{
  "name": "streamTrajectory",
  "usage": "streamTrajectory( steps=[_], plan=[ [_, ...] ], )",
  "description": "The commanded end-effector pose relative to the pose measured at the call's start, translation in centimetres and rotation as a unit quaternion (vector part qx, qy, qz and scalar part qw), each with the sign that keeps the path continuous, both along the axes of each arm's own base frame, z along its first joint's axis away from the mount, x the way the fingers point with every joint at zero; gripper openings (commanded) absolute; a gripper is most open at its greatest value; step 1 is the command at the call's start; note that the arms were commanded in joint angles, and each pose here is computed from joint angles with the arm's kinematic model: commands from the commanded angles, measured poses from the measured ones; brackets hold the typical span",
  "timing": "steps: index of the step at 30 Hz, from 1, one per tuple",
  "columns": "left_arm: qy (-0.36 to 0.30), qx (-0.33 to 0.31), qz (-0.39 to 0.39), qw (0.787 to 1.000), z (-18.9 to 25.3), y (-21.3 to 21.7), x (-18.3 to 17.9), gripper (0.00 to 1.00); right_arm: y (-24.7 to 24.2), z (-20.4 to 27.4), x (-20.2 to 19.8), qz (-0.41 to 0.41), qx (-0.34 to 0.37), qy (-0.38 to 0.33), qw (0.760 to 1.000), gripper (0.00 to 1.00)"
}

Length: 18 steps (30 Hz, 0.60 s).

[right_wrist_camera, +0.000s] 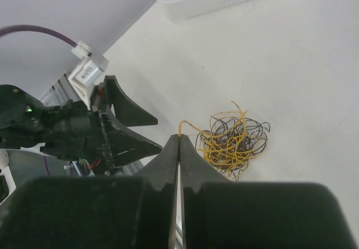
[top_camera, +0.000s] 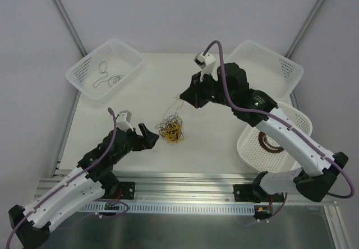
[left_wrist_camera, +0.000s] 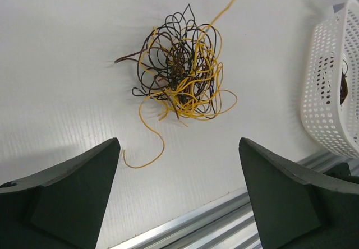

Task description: Untangle the cables

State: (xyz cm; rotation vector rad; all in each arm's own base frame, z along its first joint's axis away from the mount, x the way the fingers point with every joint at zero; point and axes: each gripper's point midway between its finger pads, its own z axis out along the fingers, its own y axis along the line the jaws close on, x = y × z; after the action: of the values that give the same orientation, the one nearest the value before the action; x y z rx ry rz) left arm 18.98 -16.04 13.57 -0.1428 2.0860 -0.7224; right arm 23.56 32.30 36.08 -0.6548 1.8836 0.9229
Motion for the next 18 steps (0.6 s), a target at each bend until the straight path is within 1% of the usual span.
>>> streamTrajectory(
  steps=[1, 4, 5, 7, 9, 11, 15, 18],
  plan=[
    [-0.053, 0.024, -0.051, 0.997, 2.2, -0.4, -0.1, 0.89, 1.0, -1.0, -0.5, 0.017, 0.008, 0.027, 0.999, 0.01],
    [-0.080, 0.027, -0.083, 0.993, 3.8, -1.3, 0.0, 0.91, 1.3, -1.4, -0.6, 0.022, 0.003, 0.033, 0.999, 0.01],
    [-0.083, 0.040, -0.092, 0.991, 3.6, -1.6, 0.3, 0.92, 1.3, -1.2, -0.6, 0.024, 0.004, 0.034, 0.999, 0.01],
    [-0.100, 0.040, -0.092, 0.990, 4.4, -2.1, 1.2, 0.92, 1.4, -0.9, -0.6, 0.026, 0.005, 0.033, 0.999, 0.00],
    [-0.100, 0.060, -0.087, 0.989, 4.0, -2.5, 2.3, 0.91, 1.5, -0.2, -0.7, 0.030, 0.012, 0.028, 0.999, 0.01],
    [-0.106, 0.066, -0.083, 0.989, 4.2, -3.3, 3.7, 0.89, 1.5, 0.2, -0.9, 0.033, 0.015, 0.026, 0.999, 0.01],
    [-0.123, 0.078, -0.055, 0.988, 4.9, -4.2, 6.5, 0.80, 1.5, 0.6, -1.2, 0.037, 0.021, 0.026, 0.999, 0.01],
    [-0.116, 0.104, -0.020, 0.988, 3.8, -3.9, 8.4, 0.75, 1.3, 1.0, -1.6, 0.039, 0.028, 0.027, 0.998, 0.01]
  ],
)
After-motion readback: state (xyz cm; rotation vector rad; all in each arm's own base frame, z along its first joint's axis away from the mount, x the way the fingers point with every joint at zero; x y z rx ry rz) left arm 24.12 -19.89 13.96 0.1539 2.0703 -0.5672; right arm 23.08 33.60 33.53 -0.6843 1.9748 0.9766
